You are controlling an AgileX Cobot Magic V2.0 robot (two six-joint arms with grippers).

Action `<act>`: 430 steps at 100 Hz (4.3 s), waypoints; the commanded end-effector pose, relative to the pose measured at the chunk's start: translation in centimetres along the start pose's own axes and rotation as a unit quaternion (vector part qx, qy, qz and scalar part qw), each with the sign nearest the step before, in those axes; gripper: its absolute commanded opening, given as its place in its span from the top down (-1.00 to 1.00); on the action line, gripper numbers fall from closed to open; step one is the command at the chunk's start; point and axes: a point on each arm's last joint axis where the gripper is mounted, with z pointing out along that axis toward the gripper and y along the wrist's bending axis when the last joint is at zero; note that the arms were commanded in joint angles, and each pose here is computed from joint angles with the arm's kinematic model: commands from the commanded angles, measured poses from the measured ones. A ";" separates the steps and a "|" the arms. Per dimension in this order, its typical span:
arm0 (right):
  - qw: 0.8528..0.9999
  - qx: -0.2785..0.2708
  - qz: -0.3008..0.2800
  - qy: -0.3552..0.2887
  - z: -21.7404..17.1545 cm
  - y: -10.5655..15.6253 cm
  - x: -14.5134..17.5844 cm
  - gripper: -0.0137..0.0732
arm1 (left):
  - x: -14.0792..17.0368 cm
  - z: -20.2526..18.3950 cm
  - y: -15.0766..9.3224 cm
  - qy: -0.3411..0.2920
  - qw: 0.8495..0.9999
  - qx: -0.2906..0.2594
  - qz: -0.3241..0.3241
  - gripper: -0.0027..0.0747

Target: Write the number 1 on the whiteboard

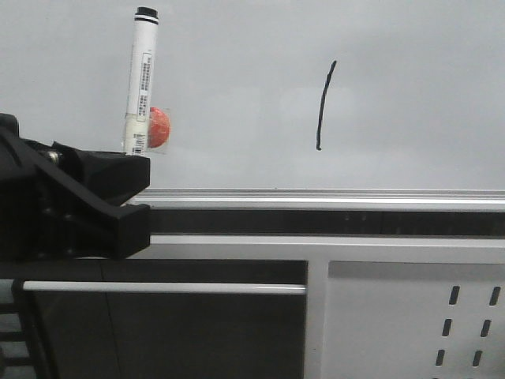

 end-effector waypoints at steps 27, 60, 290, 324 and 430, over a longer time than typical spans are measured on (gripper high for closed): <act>1.000 0.009 -0.012 -0.017 0.0 -0.1 -1.0 0.86 | -4.4 1.2 0.5 -0.161 0.985 -0.042 -0.034 0.98; 1.000 0.009 -0.012 -0.017 0.0 -0.1 -1.0 0.86 | -4.7 2.0 1.5 -0.162 0.982 -0.060 -0.073 0.98; 1.000 0.009 -0.012 -0.017 0.0 -0.1 -1.0 0.86 | -3.2 4.9 1.9 -0.151 0.982 -0.062 -0.091 0.17; 1.000 0.011 -0.012 -0.017 0.0 -0.1 -1.0 0.86 | -3.2 4.9 1.9 -0.151 0.983 -0.061 -0.090 0.09; 0.999 0.011 -0.039 -0.018 0.0 -0.1 -1.0 0.86 | -7.3 -4.2 0.9 -0.229 0.973 -0.003 0.034 0.98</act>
